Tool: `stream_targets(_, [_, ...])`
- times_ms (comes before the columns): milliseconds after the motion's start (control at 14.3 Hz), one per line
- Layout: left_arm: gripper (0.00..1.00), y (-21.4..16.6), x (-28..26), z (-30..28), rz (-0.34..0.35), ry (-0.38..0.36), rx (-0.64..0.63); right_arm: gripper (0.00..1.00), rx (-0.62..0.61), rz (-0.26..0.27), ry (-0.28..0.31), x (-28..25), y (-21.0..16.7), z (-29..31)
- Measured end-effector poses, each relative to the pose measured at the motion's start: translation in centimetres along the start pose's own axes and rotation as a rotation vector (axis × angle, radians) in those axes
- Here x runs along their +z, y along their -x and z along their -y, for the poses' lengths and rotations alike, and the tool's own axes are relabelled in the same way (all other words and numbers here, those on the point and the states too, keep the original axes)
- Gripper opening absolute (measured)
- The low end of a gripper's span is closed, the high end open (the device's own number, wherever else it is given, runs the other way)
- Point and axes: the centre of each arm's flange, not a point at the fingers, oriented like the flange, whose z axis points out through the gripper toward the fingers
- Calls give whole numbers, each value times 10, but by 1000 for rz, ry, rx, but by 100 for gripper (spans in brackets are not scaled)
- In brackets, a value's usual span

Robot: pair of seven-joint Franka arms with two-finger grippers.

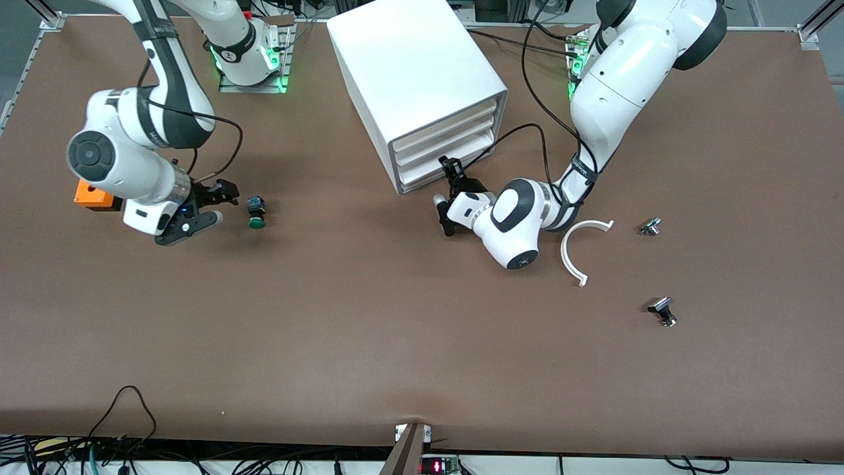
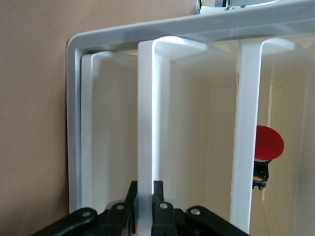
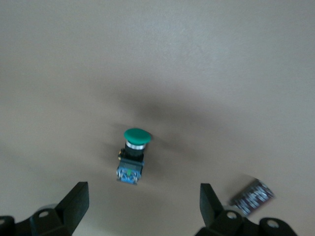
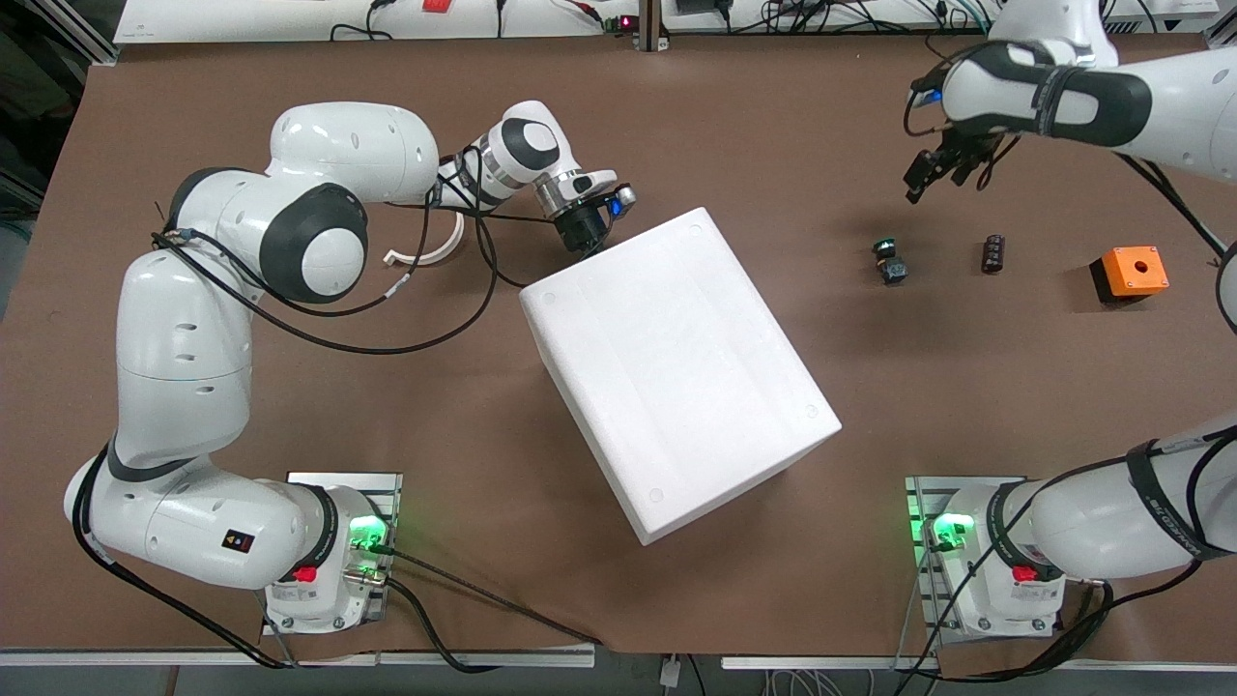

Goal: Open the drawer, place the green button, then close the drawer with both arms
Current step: 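Grasp the green push button with the right gripper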

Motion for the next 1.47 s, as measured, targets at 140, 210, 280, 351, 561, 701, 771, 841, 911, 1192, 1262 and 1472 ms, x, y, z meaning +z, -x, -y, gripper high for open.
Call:
stream_targets(140, [14,0,-3,1,-3,-5,-2,100,33,-23,5,29,13,6])
stream_targets(210, [14,0,-7,1,-6,-14,0,100,51,-28,7,38,17,11])
stream_targets(280, [14,-1,-12,1,-6,-27,4,100,67,-34,9,45,18,16])
stream_targets(351, [14,-1,-18,1,-6,-41,7,100,78,-42,11,50,19,22])
stream_targets(561, [14,1,-40,5,-23,-74,5,100,93,-69,21,69,17,31])
stream_targets(701, [14,5,-59,8,-41,-97,-1,100,95,-88,30,87,21,31])
stream_targets(771, [14,7,-68,9,-49,-110,-3,99,96,-93,34,95,24,32])
stream_targets(841, [14,8,-77,10,-54,-123,-4,97,97,-96,36,103,27,32])
stream_targets(911, [14,9,-84,10,-57,-135,-2,97,98,-98,38,109,30,32])
stream_targets(1192, [14,12,-102,12,-72,-166,-8,72,99,-116,46,127,36,36])
stream_targets(1262, [14,13,-105,13,-75,-170,-10,63,98,-114,46,131,37,37])
stream_targets(1472, [14,13,-114,18,-87,-182,-11,47,95,-113,45,133,37,40])
